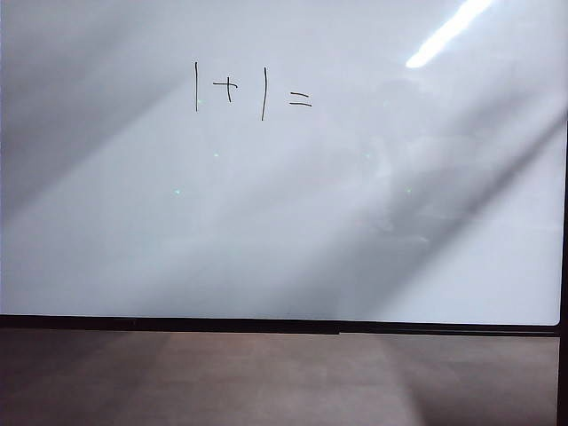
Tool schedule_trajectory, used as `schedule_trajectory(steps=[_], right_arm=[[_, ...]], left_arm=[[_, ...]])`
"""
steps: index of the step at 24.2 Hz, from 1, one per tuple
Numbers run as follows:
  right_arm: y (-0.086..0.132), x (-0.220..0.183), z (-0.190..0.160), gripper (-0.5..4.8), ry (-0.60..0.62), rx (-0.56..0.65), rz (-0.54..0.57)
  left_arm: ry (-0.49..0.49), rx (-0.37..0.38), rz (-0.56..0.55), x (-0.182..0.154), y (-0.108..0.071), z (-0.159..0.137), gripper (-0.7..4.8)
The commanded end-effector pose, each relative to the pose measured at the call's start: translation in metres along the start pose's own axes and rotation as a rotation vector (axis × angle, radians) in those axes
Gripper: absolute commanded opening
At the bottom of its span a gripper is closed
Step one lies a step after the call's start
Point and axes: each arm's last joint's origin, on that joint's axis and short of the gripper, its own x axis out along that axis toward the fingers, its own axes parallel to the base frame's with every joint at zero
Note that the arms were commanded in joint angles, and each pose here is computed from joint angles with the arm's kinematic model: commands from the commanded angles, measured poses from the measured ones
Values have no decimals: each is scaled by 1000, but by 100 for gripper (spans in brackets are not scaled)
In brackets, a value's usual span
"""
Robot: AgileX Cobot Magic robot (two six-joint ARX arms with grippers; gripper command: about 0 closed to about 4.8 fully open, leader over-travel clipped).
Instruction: Reach to the right to find the marker pen, pick it up, and write the answer to the math problem on the whiteboard.
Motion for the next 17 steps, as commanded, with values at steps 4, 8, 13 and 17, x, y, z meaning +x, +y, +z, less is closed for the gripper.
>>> schedule_trajectory(steps=[4, 8, 13, 17], right_arm=[[28, -103, 46, -6, 26, 29, 139], [41, -130, 44, -6, 86, 85, 245], [57, -126, 45, -6, 100, 191, 391], [77, -112, 44, -6, 108, 196, 475]], left_arm=[[51, -8, 36, -23, 7, 2, -5], [73, -4, 101, -22, 9, 0, -5], [68, -2, 132, -19, 10, 0, -5], [64, -2, 131, -10, 11, -3, -5]])
